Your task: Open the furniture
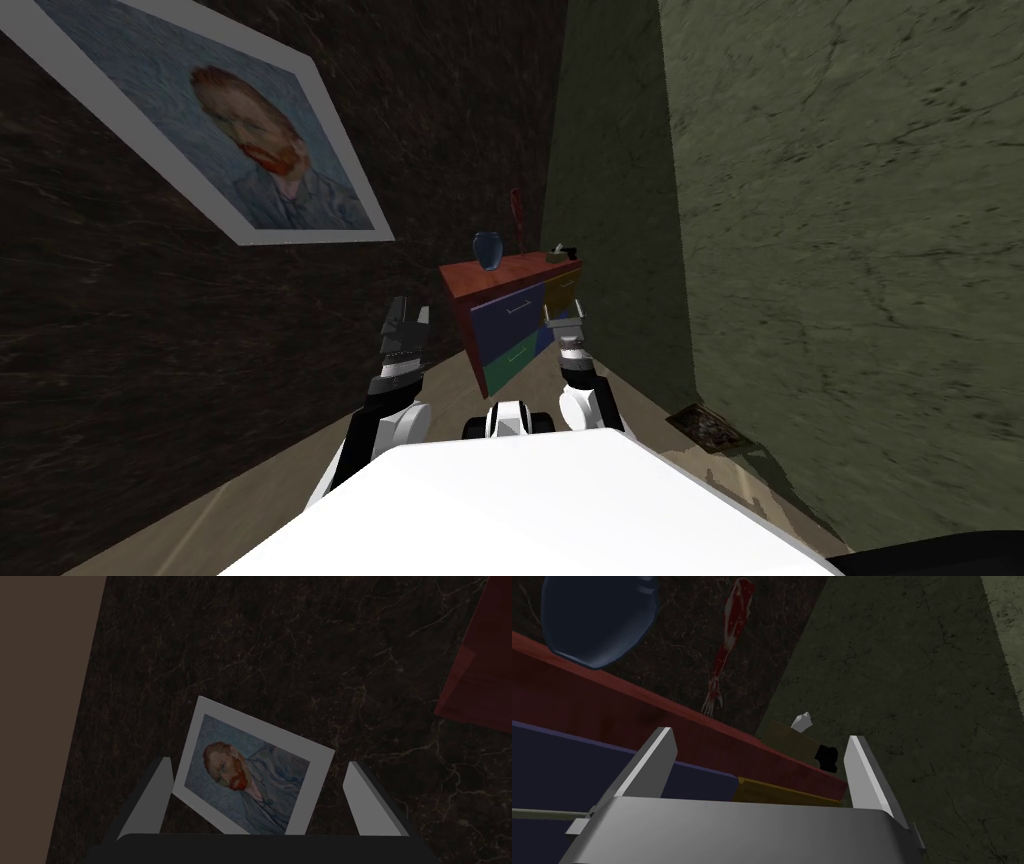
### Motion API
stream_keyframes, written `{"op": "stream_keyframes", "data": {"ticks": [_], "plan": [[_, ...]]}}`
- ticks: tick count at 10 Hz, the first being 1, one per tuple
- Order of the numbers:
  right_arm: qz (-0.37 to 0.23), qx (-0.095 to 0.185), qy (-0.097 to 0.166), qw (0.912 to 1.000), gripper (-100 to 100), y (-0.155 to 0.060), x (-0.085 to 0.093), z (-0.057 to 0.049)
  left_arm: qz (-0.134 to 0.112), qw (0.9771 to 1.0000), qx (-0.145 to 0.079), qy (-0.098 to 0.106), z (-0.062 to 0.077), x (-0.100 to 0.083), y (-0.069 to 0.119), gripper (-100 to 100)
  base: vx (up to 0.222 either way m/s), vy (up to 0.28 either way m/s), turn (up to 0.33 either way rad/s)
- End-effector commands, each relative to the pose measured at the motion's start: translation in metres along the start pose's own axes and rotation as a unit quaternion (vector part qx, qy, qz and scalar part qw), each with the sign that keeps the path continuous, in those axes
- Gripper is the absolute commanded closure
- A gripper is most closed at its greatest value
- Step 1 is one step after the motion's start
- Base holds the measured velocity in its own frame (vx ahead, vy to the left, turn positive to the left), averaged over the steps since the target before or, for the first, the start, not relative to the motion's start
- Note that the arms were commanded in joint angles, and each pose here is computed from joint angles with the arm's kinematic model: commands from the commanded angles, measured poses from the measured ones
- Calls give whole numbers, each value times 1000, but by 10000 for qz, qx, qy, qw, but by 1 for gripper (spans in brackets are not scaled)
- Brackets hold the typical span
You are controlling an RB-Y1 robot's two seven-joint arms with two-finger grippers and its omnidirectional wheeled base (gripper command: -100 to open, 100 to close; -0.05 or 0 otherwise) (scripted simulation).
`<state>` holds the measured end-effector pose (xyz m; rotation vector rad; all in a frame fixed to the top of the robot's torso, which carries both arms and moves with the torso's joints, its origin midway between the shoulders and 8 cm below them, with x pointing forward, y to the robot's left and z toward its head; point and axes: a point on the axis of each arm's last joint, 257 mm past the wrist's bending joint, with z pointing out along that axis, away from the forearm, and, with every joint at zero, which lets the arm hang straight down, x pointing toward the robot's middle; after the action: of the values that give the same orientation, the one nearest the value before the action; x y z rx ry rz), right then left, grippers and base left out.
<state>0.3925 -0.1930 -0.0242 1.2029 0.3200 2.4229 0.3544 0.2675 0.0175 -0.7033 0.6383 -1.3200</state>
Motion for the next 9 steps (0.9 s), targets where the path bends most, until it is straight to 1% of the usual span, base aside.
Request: {"op": "stream_keyframes", "data": {"ticks": [1, 2, 3, 4, 5, 6, 7, 8, 9], "plan": [[743, 77, -51, 9972, -100, -12, -2, 1, 0, 10000, 0, 0, 0, 0, 0, 0, 18, -21, 64], [886, 77, -52, 9960, -100, -12, -2, 1, 0, 10000, 0, 0, 0, 0, 0, 0, 17, -15, 37], [1257, 135, -98, 9919, -100, -21, -3, 1, 0, 10000, 0, 0, 0, 0, 0, 0, 22, -16, 59], [1388, 134, -100, 9902, -100, -21, -3, 1, 0, 10000, 0, 0, 0, 0, 0, 0, 19, -16, 37], [1752, 196, -158, 9842, -100, -31, -5, 2, 0, 10000, 0, 0, 0, 0, 0, 0, 18, -20, 68], [1892, 194, -160, 9816, -100, -31, -5, 2, 0, 10000, 0, 0, 0, 0, 0, 0, 15, -18, 34], [1932, 193, -161, 9808, -100, -31, -5, 2, 0, 10000, 0, 0, 0, 0, 0, 0, 8, -8, -5], [2351, 257, -233, 9714, -100, -41, -8, 1, 0, 10000, 0, 0, 0, 0, 0, 0, 13, -13, 58], [2446, 254, -235, 9690, -100, -41, -8, 1, 0, 10000, 0, 0, 0, 0, 0, 0, 14, -14, 48]]}}
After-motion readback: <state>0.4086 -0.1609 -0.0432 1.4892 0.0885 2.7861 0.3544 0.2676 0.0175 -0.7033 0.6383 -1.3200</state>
